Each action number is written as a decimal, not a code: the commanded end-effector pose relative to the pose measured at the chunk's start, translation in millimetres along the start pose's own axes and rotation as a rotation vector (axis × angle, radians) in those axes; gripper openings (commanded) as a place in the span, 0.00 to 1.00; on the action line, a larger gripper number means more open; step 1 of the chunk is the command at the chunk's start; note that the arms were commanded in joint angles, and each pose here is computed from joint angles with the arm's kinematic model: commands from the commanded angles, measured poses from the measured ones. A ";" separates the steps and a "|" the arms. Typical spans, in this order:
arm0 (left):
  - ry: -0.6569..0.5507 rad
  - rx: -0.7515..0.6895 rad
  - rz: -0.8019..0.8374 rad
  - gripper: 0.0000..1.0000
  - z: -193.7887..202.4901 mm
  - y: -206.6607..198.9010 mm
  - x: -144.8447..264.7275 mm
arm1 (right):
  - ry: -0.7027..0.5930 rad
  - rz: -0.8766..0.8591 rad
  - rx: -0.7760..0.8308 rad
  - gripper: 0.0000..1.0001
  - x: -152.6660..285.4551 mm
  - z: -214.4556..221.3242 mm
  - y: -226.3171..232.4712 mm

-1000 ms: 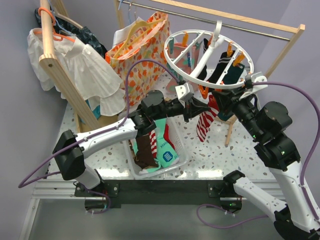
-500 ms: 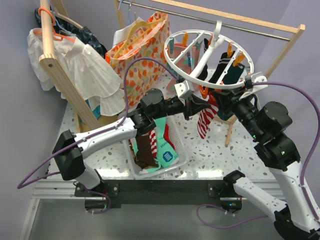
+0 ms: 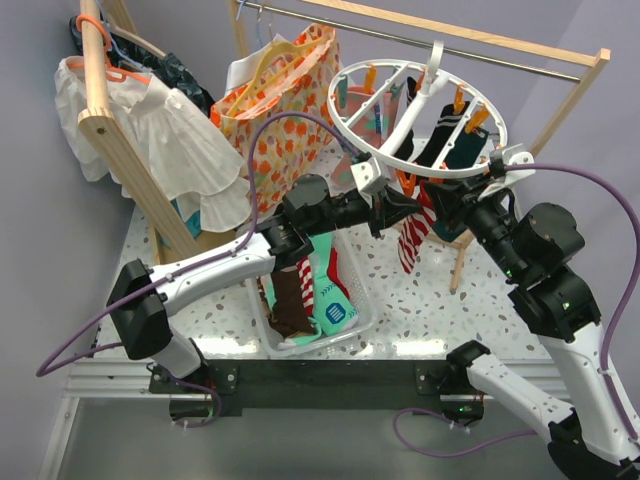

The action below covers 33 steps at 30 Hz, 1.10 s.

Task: Clip the socks to the hanger
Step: Clamp the sock onto the hanger.

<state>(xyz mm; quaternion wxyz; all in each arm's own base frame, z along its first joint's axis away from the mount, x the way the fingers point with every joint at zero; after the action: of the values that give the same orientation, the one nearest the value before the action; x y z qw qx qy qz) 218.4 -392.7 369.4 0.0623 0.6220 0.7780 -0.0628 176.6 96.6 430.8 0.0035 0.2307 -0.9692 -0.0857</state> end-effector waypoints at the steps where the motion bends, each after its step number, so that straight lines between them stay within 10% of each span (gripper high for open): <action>1: -0.034 -0.010 0.000 0.00 -5.0 0.5 -0.7 | 0.005 -0.063 -0.001 0.09 4.3 -3.9 8.0; 33: -0.035 -0.023 0.000 0.00 -15.0 -0.8 1.5 | 0.019 -0.055 0.008 0.09 1.2 1.1 6.0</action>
<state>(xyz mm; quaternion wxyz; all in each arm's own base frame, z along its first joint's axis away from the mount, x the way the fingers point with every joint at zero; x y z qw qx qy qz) 223.0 -395.5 352.9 0.0343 0.6131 0.7873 -0.0556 176.6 96.5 430.8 0.0035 0.2303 -0.9694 -0.0853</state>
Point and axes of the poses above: each gripper's point midway between its finger pads, its own x axis back along the fingers, its own y axis along the line the jaws close on, z = x × y, the point moved 7 cm from there along x, back along the fingers, and after that the axes turned 3 degrees about -x, right-handed, at the moved point
